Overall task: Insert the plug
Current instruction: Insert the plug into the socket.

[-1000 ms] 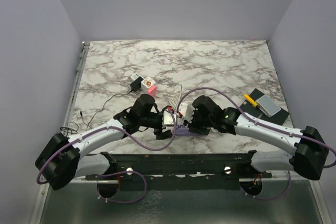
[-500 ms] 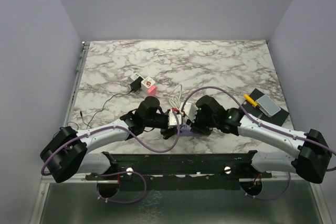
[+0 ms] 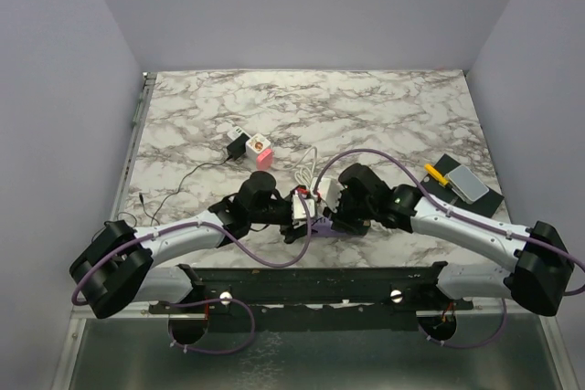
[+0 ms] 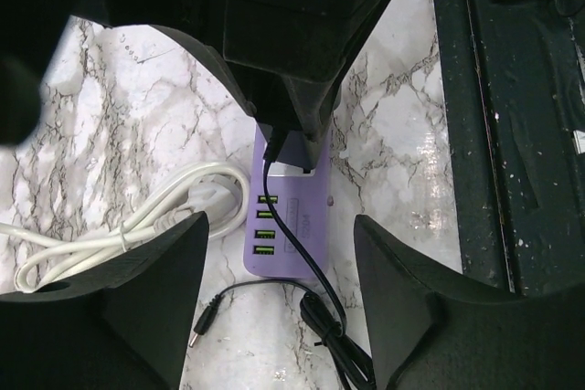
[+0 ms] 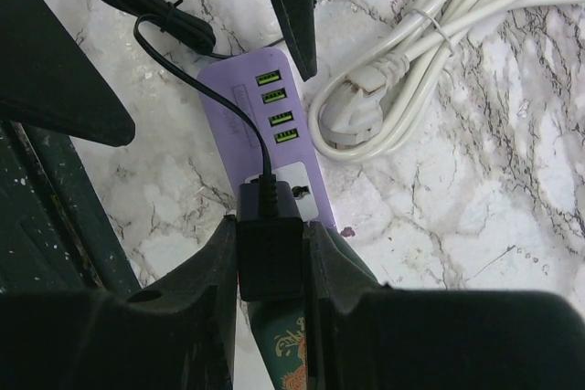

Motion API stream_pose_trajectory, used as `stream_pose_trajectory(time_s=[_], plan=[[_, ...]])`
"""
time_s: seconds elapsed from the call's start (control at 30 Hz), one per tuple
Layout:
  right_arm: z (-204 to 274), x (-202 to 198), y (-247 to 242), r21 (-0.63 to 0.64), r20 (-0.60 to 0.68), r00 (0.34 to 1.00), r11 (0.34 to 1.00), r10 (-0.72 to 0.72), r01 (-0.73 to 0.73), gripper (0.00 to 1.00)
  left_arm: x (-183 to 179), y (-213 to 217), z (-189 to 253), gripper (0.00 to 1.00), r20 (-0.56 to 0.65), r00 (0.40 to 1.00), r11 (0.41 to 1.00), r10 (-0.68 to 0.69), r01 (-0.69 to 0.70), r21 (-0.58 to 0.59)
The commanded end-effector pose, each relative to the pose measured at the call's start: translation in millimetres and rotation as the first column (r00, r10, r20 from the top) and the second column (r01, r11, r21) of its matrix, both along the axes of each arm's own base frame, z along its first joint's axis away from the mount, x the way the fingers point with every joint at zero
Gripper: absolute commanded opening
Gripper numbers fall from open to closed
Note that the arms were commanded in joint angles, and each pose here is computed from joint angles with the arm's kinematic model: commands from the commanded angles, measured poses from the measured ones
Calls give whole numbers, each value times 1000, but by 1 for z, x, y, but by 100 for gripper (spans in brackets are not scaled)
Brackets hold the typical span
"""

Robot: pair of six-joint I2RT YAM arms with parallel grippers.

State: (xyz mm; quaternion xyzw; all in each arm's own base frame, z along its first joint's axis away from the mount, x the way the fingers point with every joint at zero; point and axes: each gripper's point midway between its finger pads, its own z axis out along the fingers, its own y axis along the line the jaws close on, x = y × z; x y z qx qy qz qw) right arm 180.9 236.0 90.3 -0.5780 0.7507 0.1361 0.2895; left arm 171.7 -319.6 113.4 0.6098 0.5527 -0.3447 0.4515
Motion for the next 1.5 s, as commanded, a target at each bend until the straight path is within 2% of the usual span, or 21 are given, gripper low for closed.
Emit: stream_pose_trajectory(time_s=[0.0,0.33,0.53,0.63,0.8,0.9,1.1,1.27,1.47], plan=[[-27,-26,-6,-112,-95,987,983,133,-143,1,-9,1,-15,66,-27,1000,999,4,-3,39],[-31,-31,-4,-118,-131,979,978,159,-174,1,-4,7,-21,51,32,999,998,23,-25,57],[-31,-34,-9,-115,-129,981,980,147,-162,1,-4,6,-21,49,24,999,998,30,-31,51],[-28,-33,-9,-103,-113,984,983,141,-153,1,-5,2,-19,52,-6,999,999,34,-34,41],[-26,-30,-8,-97,-97,985,983,145,-155,1,-12,-3,-16,71,-63,998,1000,12,-11,17],[-24,-27,-6,-92,-81,986,984,143,-150,1,-14,-6,-18,72,-80,997,1000,6,-5,13],[-19,-29,-1,-48,-69,985,986,158,-161,4,-11,-14,-23,61,-91,996,1000,21,-20,12],[-21,-32,-2,-44,-75,983,984,166,-170,15,-9,-12,-29,44,-83,996,999,42,-42,9],[-18,-33,-3,-33,-69,984,986,161,-164,24,-12,-12,-37,34,-83,996,1000,23,-21,20]])
